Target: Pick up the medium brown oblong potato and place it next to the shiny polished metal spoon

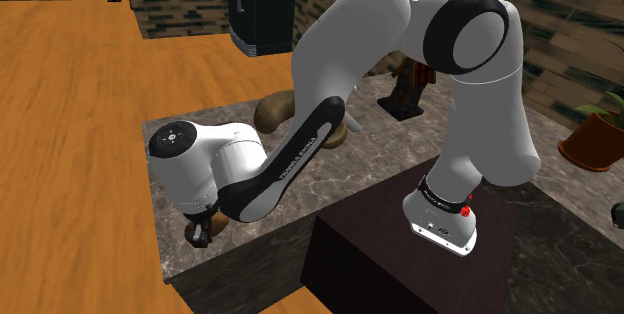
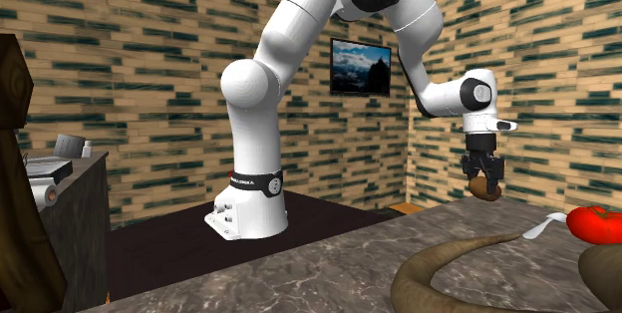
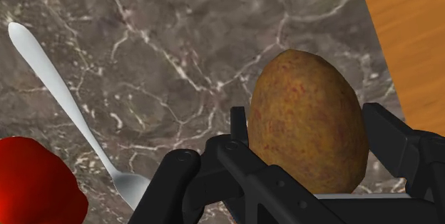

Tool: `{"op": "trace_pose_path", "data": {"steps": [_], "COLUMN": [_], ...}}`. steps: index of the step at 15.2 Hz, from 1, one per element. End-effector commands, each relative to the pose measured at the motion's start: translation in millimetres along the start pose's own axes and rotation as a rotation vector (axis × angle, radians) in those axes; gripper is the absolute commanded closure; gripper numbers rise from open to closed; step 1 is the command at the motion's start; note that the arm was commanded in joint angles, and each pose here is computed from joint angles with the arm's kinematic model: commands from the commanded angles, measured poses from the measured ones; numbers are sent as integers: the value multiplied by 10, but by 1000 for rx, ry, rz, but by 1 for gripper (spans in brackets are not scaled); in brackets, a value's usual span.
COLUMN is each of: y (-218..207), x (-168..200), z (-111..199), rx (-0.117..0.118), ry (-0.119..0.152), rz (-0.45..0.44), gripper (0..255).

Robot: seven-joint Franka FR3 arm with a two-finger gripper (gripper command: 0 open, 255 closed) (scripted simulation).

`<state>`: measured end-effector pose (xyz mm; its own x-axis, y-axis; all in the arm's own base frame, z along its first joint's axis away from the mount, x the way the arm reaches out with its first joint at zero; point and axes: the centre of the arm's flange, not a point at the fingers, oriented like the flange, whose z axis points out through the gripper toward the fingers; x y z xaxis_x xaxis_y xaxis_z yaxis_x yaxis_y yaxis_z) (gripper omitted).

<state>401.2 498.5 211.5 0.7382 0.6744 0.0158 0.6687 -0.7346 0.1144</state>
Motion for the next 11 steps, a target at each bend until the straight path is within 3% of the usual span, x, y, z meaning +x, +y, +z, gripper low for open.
{"op": "trace_pose_path", "data": {"steps": [1, 6, 10, 11], "y": [0, 0, 0, 0], "x": [0, 0, 0, 0], "z": [0, 0, -500, -500], "rx": [0, 0, 0, 0], "ry": [0, 0, 0, 0], "rz": [0, 0, 0, 0], "gripper": [0, 0, 0, 0]}}
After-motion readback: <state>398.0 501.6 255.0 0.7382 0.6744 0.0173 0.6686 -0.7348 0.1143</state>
